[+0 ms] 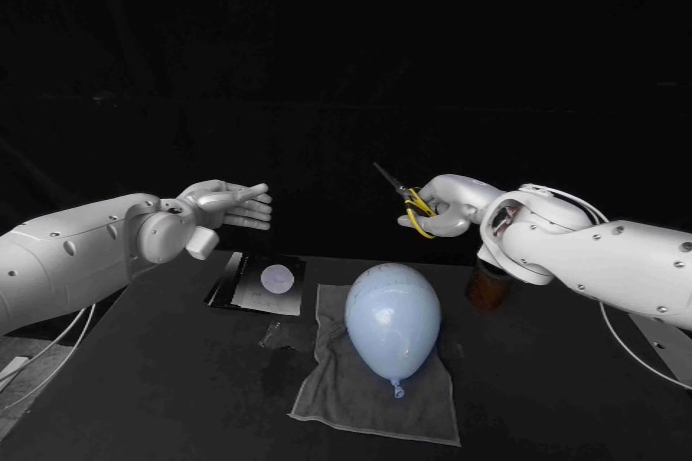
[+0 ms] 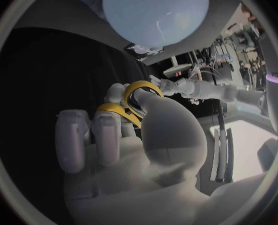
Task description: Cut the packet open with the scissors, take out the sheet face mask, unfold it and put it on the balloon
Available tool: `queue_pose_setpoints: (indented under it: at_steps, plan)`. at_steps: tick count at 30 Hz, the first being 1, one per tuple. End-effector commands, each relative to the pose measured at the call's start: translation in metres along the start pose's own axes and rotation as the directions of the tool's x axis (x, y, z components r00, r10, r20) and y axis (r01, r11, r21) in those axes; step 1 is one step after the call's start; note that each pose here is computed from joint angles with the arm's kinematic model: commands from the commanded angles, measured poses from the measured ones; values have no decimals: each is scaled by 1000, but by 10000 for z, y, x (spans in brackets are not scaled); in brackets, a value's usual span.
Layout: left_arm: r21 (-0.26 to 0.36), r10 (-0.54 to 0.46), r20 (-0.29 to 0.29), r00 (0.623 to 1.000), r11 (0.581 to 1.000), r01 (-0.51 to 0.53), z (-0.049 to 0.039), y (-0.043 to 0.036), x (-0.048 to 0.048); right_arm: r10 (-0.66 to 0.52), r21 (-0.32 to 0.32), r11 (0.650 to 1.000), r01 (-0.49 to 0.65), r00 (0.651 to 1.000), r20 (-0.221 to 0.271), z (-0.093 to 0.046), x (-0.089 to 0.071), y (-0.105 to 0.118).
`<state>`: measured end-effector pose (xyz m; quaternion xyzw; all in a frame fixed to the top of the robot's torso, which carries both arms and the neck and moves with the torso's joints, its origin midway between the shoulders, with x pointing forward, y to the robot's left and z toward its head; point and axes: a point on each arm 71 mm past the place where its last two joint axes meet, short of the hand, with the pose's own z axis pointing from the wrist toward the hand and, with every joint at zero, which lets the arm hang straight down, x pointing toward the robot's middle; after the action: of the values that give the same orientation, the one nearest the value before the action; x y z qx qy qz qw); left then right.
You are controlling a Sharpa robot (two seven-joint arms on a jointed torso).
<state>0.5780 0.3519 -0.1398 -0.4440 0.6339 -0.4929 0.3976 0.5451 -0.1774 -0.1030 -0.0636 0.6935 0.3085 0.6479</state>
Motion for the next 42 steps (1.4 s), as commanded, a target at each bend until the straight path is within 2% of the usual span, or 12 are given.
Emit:
queue_pose_setpoints:
  at_steps: [1,4,8,11,13,18,21,24,27,31,37,42]
  plan:
    - [89,-83,55,995,993,78,-50,-32,-20,435,1,900,-435,900,-5,-114,-17,4]
    - [96,-91,56,994,992,86,-108,20,-16,591,28,807,-590,807,-21,-235,14,-6]
    - [101,-100,53,994,990,95,-174,118,-5,768,69,640,-765,638,-50,-398,110,4]
    - [111,-107,35,994,988,103,-214,185,15,848,92,530,-843,527,-57,-507,179,8]
    - [119,-112,15,994,987,110,-241,233,46,883,103,469,-877,467,-45,-590,222,1]
    - [121,-122,-12,992,985,123,-278,332,134,926,121,369,-921,375,30,-768,308,-75]
    - [113,-126,-16,992,985,127,-286,395,183,937,135,328,-935,340,79,-855,376,-135]
    - [105,-129,-18,991,986,130,-288,449,225,944,151,296,-943,313,106,-913,447,-180]
    - [97,-132,-21,991,986,133,-292,491,262,949,177,270,-947,292,119,-958,527,-209]
    - [90,-133,-18,991,987,134,-297,514,275,954,196,252,-948,278,117,-987,588,-207]
    - [84,-132,-13,991,988,132,-294,531,281,948,210,252,-945,284,141,-1009,624,-214]
    - [78,-131,-13,991,988,132,-287,549,291,927,236,293,-927,335,166,-1025,638,-247]
